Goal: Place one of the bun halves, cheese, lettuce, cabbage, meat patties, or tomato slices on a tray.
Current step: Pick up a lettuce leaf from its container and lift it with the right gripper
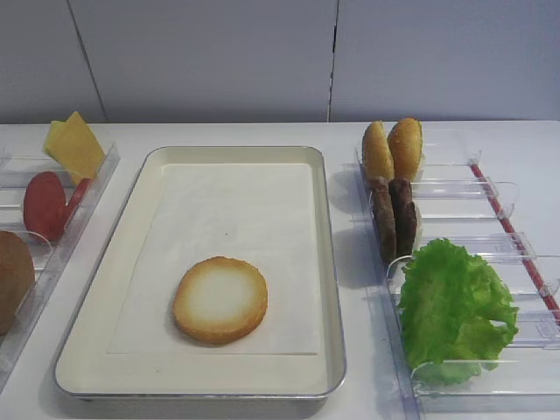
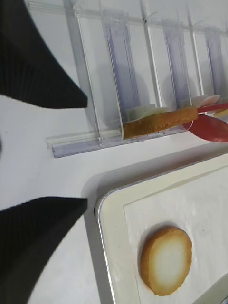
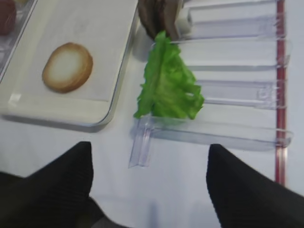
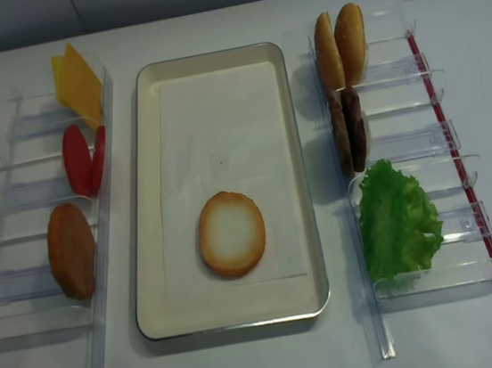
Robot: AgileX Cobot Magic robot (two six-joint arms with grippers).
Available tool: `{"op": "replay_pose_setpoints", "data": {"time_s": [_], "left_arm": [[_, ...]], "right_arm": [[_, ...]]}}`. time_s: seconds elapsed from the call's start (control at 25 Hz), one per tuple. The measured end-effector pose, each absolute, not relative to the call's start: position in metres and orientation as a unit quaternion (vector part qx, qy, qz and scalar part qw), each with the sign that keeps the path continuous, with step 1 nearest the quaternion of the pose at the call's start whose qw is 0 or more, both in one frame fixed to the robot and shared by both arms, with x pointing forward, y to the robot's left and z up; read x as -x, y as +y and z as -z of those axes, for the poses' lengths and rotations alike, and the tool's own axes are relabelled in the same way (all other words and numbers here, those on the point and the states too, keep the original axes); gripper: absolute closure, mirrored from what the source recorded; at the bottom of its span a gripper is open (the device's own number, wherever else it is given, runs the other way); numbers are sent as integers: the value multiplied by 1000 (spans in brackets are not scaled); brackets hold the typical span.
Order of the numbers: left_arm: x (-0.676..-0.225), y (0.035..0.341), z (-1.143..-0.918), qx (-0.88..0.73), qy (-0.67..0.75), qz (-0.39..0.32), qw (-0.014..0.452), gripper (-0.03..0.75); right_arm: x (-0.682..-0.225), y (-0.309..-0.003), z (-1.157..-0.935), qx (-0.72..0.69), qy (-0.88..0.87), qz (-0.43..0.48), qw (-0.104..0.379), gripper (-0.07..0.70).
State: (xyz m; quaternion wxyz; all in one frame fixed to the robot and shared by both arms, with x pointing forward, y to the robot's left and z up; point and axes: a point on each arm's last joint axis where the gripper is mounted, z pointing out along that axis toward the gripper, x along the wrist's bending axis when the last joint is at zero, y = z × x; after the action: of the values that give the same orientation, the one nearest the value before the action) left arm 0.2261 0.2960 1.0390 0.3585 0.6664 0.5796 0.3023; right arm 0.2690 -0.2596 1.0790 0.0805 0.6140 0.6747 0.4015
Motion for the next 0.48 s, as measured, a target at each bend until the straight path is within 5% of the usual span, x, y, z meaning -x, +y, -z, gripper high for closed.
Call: {"op": "replay_pose_setpoints", "data": {"time_s": [0.2,0.48], "left_arm": [[-226,296,-1039,-666,580,-302,359,297],[-226,296,-1039,-666,580,-302,359,297]], "right_arm": [[-294,-248,-1079,-610,692,-385,-16,108],[-335,-238,-1073,-602,691,-392,-77,123]]}}
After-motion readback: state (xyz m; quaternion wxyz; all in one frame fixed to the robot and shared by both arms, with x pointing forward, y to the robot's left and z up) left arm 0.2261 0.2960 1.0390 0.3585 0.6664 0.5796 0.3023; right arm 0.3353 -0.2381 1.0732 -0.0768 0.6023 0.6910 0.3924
